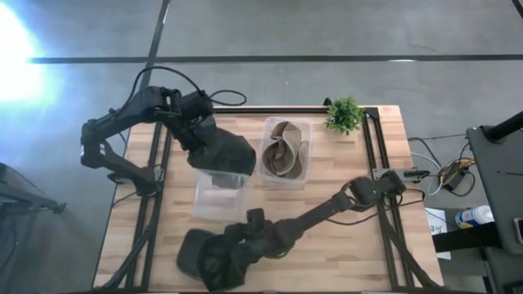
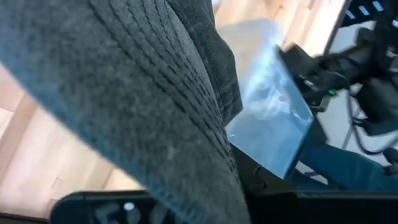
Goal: Pick & Place hat
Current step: Put the right black cap into the left transparent bin, then put the black cap into the left transparent bin
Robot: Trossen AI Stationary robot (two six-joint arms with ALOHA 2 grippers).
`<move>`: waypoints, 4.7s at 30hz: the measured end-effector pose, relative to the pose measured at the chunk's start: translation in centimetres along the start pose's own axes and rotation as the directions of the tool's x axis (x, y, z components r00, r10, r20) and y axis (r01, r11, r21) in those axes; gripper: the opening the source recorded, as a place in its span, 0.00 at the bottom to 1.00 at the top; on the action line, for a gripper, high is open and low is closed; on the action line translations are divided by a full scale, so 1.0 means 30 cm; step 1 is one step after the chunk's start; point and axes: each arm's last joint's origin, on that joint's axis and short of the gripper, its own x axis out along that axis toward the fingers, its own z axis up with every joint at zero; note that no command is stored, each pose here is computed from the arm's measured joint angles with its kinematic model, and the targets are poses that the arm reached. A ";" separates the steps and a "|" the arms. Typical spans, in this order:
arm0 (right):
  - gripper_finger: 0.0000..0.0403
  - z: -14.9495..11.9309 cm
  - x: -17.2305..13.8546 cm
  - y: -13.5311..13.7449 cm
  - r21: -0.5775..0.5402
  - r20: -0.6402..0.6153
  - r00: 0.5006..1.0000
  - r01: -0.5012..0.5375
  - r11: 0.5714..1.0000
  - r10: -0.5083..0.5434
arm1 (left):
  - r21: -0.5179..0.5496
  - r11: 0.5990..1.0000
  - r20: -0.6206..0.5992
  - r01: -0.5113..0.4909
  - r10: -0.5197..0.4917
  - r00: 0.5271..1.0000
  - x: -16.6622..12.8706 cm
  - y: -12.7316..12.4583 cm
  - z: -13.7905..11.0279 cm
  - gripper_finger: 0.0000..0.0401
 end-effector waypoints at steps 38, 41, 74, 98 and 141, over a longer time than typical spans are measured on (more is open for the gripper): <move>0.42 0.057 0.038 -0.157 -0.326 -0.026 0.949 0.290 0.900 -0.315 | 0.024 1.000 -0.067 0.010 -0.008 0.998 0.352 -0.216 -0.120 0.03; 0.42 0.060 0.037 -0.183 -0.353 -0.040 0.926 0.337 0.873 -0.374 | 0.018 0.999 -0.050 -0.031 0.032 0.998 0.368 -0.214 -0.127 0.03; 0.42 0.054 -0.227 -0.232 -0.548 0.097 0.831 0.504 0.668 -0.547 | -0.223 0.932 0.072 -0.286 0.308 0.949 0.507 0.056 -0.046 0.04; 0.42 0.085 -0.267 -0.197 -0.661 0.096 0.858 0.434 0.612 -0.505 | -0.050 0.979 0.334 -0.198 0.203 0.920 0.197 -0.093 -0.040 0.45; 0.42 0.084 -0.182 -0.102 -0.791 -0.152 0.927 0.093 0.604 -0.343 | 0.527 0.847 -0.048 -0.072 0.114 0.992 0.719 -0.177 -0.584 0.45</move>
